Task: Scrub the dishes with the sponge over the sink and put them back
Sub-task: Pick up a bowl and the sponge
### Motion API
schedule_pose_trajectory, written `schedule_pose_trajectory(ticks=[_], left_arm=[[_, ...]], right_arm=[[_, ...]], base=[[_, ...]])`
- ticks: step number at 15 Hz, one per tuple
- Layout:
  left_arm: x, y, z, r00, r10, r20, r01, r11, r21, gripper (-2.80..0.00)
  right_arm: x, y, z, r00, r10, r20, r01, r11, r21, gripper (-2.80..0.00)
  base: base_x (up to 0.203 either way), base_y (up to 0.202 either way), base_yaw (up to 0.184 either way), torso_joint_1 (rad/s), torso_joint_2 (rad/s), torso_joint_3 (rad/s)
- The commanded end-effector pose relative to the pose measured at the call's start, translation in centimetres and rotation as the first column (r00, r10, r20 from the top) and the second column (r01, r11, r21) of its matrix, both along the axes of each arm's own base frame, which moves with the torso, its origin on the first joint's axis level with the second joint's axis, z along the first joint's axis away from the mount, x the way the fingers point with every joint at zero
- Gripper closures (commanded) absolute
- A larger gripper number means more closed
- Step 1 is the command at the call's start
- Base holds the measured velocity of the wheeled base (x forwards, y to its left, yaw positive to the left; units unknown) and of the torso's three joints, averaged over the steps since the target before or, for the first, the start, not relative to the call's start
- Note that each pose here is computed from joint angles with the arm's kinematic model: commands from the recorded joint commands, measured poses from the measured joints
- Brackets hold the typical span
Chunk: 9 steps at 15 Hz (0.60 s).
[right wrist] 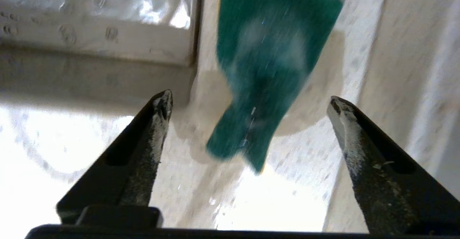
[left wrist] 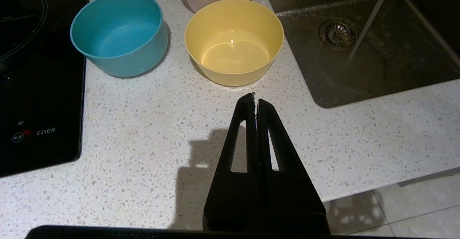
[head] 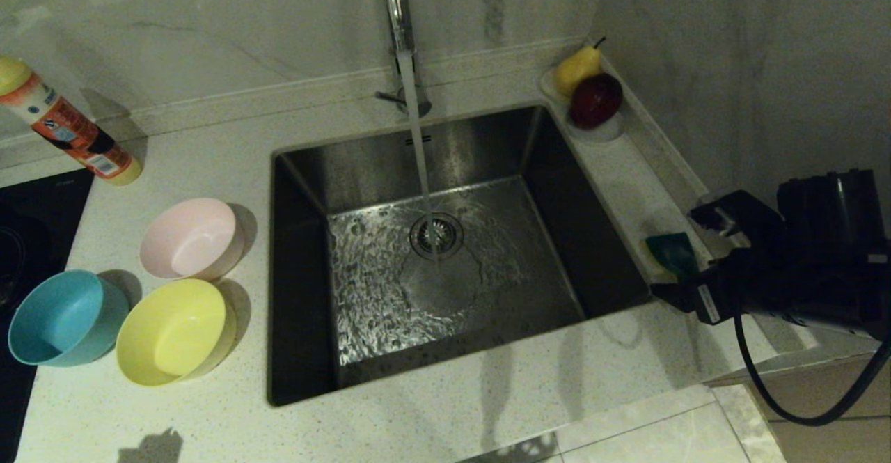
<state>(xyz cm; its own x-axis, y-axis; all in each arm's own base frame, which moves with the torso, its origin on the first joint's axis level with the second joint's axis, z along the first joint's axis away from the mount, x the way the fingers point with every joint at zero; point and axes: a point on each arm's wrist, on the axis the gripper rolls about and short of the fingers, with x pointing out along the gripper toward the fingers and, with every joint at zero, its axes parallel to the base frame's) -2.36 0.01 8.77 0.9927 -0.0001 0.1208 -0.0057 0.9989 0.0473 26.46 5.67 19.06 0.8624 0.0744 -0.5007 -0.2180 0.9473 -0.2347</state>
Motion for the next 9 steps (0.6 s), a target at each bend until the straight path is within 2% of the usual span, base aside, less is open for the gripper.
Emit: schedule_pose_trajectory(ticks=[1, 9], left_arm=[[0.33, 0.00, -1.10, 0.999, 0.000, -0.038, 0.000, 1.000, 0.001, 0.00], [0.33, 0.00, -1.10, 0.999, 0.000, -0.038, 0.000, 1.000, 0.000, 0.00]], right_arm=[[-0.61, -0.13, -0.12, 1.000, 0.001, 0.000, -0.001, 1.000, -0.002, -2.80], [-0.75, -0.40, -0.56, 1.000, -0.005, -0.016, 0.005, 1.000, -0.005, -2.80]], base=[[0.000, 0.000, 0.000, 0.000, 0.00, 0.000], [0.000, 0.000, 0.000, 0.000, 0.00, 0.000]])
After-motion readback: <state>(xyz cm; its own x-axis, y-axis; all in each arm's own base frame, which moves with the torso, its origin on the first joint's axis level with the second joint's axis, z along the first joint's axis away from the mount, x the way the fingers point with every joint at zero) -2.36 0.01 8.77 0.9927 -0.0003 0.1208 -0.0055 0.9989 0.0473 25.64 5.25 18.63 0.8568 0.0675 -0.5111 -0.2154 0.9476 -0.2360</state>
